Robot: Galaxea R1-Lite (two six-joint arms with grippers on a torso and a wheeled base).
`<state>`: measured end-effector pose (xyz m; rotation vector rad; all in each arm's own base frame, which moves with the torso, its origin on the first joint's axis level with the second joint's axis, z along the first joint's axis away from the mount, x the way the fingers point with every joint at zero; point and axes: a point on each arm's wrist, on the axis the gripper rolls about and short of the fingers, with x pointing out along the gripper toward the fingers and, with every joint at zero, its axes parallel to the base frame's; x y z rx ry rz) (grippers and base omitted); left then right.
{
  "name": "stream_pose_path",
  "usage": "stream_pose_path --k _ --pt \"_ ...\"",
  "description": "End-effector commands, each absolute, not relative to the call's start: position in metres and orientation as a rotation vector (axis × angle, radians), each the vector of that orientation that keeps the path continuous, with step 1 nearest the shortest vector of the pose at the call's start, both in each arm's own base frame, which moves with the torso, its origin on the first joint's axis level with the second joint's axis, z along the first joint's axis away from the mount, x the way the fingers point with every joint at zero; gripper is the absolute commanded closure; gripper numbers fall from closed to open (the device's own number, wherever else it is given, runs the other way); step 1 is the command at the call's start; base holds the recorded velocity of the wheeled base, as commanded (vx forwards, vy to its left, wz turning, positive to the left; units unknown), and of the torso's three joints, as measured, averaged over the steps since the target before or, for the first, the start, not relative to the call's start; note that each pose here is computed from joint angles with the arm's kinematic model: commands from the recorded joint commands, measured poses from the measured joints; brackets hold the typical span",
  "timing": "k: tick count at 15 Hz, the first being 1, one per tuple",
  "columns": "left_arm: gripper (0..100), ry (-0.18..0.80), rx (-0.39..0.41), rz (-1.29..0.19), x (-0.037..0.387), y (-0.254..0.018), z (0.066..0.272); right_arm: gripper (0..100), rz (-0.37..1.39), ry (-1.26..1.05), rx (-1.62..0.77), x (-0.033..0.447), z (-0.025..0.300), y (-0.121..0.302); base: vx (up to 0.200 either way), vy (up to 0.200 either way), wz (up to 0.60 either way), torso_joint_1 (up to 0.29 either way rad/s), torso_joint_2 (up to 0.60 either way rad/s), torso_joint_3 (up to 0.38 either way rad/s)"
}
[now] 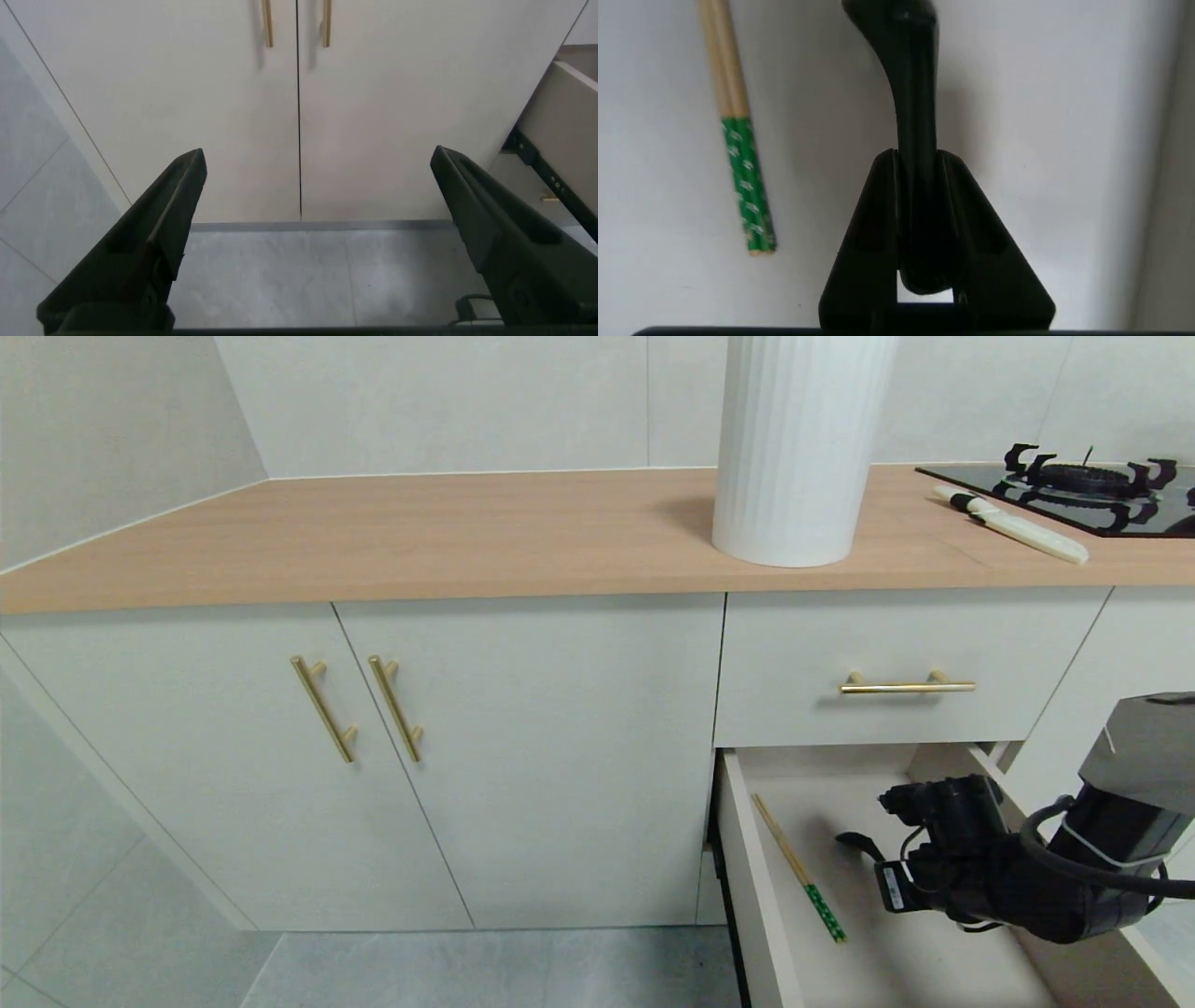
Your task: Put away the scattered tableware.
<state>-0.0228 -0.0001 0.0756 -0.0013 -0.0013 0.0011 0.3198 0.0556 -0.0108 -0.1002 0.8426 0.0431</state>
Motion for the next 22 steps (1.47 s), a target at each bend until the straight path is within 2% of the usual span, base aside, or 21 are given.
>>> stream_pose_path --k 1,8,9,17,20,22 --pt "0 0.0 -0.002 0.002 -0.023 0.0 0.076 100 0.043 0.882 -0.107 0.32 -0.024 0.056 0.0 0.0 0.0 0.0 0.0 0.0" --pt "0 0.0 -0.002 0.002 -0.023 0.0 0.076 100 0.039 0.879 -0.105 0.321 -0.024 0.055 0.0 0.0 0.0 0.0 0.0 0.0" --pt "0 0.0 -0.002 0.002 -0.023 0.0 0.076 0 0.04 0.879 -0.106 0.321 -0.024 0.055 0.0 0.0 0.0 0.0 0.0 0.0" --pt "0 0.0 -0.002 0.002 -0.023 0.0 0.076 0 0.038 0.87 -0.103 0.32 -0.02 0.055 0.0 0.0 0.0 0.0 0.0 0.0" --pt "0 0.0 -0.002 0.002 -0.023 0.0 0.076 0 0.024 0.843 -0.102 0.314 -0.005 0.051 0.0 0.0 0.0 0.0 0.0 0.0" --pt "0 0.0 -0.002 0.002 -0.023 0.0 0.076 0 0.012 0.787 -0.104 0.309 0.017 0.051 0.0 0.0 0.0 0.0 0.0 0.0"
